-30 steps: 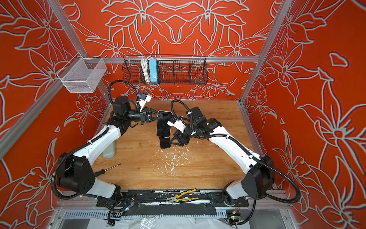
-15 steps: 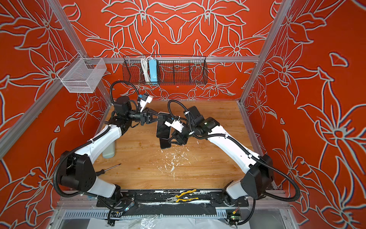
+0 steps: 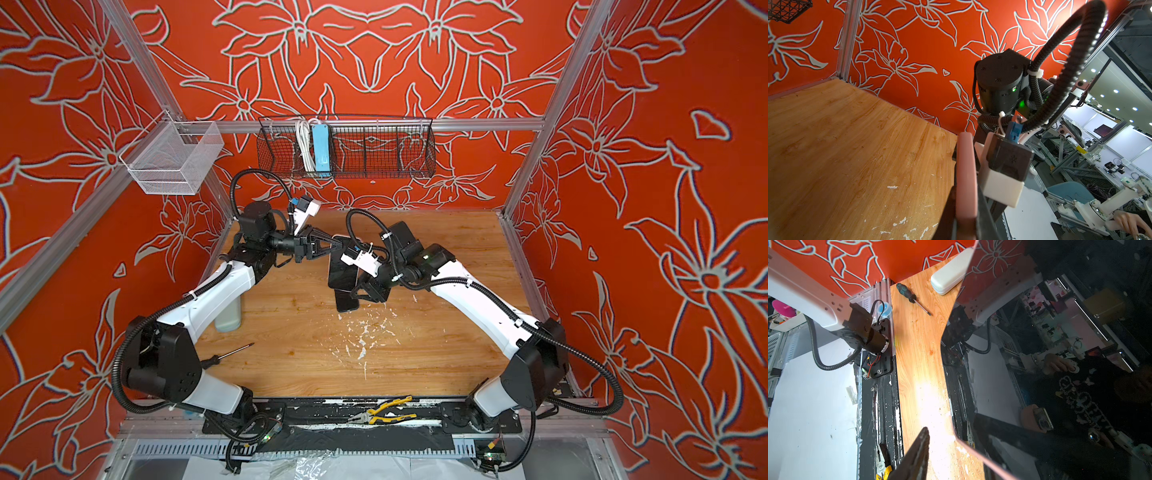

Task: Take the phone out of the phone case
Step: Remove the phone case from the phone.

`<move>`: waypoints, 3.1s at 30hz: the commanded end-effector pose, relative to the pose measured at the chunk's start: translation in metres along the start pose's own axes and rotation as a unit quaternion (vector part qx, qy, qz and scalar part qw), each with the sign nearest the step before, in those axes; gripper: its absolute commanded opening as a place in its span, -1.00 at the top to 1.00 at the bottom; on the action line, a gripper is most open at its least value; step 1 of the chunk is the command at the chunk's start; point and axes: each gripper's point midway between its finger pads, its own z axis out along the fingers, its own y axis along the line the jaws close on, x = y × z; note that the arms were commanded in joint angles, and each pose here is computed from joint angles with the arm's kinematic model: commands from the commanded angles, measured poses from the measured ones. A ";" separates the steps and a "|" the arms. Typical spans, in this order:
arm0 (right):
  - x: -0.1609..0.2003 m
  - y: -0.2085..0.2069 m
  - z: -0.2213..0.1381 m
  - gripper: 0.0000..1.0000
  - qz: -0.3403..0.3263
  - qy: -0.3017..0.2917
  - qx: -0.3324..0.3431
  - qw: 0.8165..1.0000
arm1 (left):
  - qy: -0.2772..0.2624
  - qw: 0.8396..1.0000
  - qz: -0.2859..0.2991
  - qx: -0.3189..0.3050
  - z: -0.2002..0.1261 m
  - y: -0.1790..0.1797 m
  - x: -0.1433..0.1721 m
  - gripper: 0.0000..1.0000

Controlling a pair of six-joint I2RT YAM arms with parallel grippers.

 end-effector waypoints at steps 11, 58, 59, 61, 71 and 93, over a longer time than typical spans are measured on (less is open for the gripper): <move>-0.010 0.014 0.002 0.47 -0.022 0.001 -0.025 0.999 | 0.001 0.999 0.035 0.019 -0.002 -0.017 -0.012 1.00; -0.041 0.051 0.020 0.84 -0.147 -0.064 0.055 0.985 | -0.018 1.000 0.016 0.015 0.003 -0.015 -0.027 1.00; -0.040 0.050 0.020 0.84 -0.149 -0.065 0.059 0.985 | -0.018 1.000 0.014 0.015 0.003 -0.015 -0.027 1.00; -0.038 0.045 0.020 0.84 -0.152 -0.064 0.072 0.984 | -0.018 1.000 0.013 0.017 0.004 -0.016 -0.028 1.00; -0.027 0.011 0.013 0.81 -0.152 -0.065 0.177 0.970 | -0.020 1.000 0.011 0.017 0.005 -0.019 -0.031 1.00; 0.007 0.002 -0.033 0.07 0.069 -0.154 0.105 0.980 | -0.128 0.985 -0.045 -0.105 -0.015 0.022 -0.073 1.00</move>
